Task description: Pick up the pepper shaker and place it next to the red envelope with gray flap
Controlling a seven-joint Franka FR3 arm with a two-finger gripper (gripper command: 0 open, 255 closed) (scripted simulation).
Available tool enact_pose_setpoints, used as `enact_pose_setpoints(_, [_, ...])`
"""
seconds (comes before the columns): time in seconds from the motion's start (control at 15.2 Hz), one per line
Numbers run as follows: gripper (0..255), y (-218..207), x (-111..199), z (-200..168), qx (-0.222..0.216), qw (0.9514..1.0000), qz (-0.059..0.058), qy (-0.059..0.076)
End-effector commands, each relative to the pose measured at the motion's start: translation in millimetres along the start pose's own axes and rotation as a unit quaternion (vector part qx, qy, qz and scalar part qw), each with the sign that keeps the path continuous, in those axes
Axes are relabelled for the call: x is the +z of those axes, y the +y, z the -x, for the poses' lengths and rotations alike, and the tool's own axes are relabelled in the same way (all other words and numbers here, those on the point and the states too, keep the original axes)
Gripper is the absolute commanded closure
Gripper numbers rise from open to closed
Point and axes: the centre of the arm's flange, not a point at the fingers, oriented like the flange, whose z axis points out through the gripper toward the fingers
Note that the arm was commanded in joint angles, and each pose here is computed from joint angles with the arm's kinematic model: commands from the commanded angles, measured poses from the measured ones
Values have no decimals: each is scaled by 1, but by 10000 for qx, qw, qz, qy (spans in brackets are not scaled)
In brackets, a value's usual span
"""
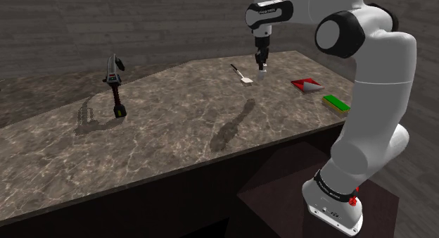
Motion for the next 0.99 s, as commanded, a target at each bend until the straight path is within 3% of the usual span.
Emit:
enact_pose_setpoints(0.0, [255, 22, 2, 12, -7, 10000, 1, 1])
enact_pose_setpoints(0.92, [255, 183, 23, 100, -7, 10000, 1, 1])
